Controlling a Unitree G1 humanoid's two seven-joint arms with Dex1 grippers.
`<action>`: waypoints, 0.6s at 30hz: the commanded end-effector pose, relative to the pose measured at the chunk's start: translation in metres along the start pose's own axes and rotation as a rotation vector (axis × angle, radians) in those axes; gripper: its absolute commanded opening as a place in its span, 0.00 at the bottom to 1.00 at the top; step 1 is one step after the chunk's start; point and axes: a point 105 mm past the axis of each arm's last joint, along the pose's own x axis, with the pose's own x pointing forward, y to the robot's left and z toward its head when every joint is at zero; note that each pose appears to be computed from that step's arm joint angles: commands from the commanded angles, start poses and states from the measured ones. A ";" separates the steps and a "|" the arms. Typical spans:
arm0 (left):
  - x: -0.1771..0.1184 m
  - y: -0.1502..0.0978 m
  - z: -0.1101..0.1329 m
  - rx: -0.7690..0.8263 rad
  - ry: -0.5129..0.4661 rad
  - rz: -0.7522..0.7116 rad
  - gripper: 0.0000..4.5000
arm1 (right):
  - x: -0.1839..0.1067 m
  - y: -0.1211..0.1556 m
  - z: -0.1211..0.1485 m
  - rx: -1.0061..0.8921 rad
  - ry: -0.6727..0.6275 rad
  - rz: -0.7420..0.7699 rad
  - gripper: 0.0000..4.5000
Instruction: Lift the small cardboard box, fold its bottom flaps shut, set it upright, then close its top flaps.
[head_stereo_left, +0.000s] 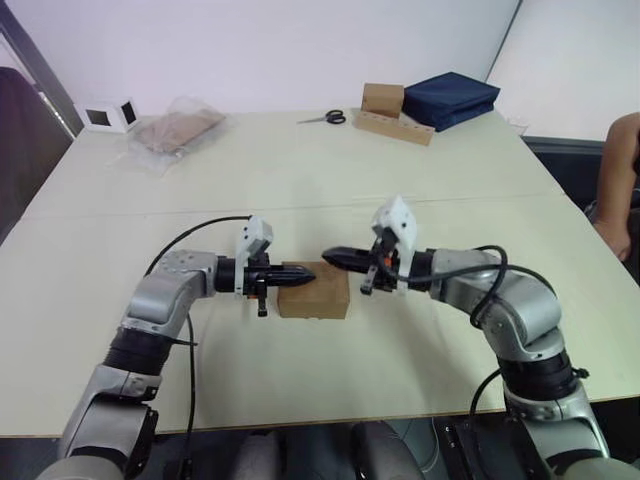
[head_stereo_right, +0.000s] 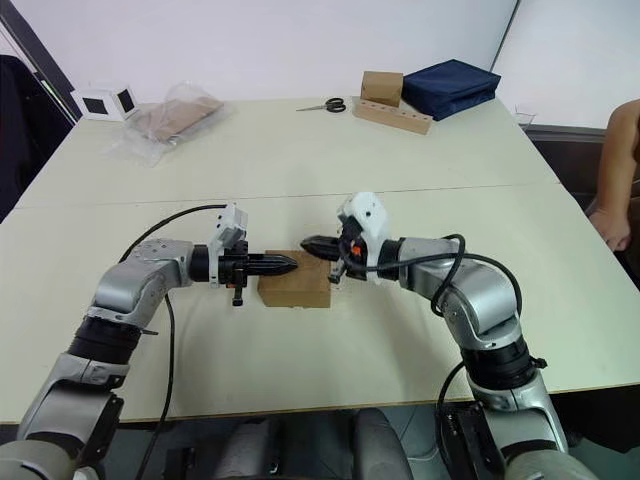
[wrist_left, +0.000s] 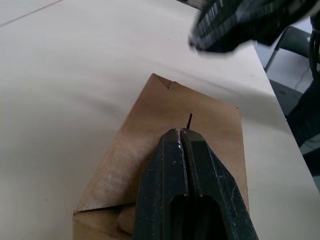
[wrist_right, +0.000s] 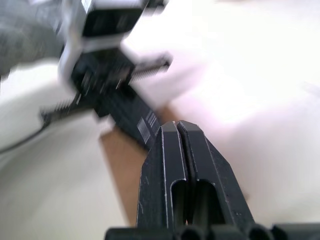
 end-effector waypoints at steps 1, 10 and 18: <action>-0.009 0.000 0.003 0.017 0.011 0.036 0.01 | 0.008 0.002 -0.018 -0.008 0.066 0.012 0.00; -0.016 0.003 -0.010 0.011 0.060 0.089 0.01 | 0.012 0.004 -0.054 -0.046 0.190 0.021 0.00; -0.027 -0.007 0.027 0.032 -0.036 0.084 0.01 | -0.009 0.007 -0.003 -0.065 0.030 0.023 0.00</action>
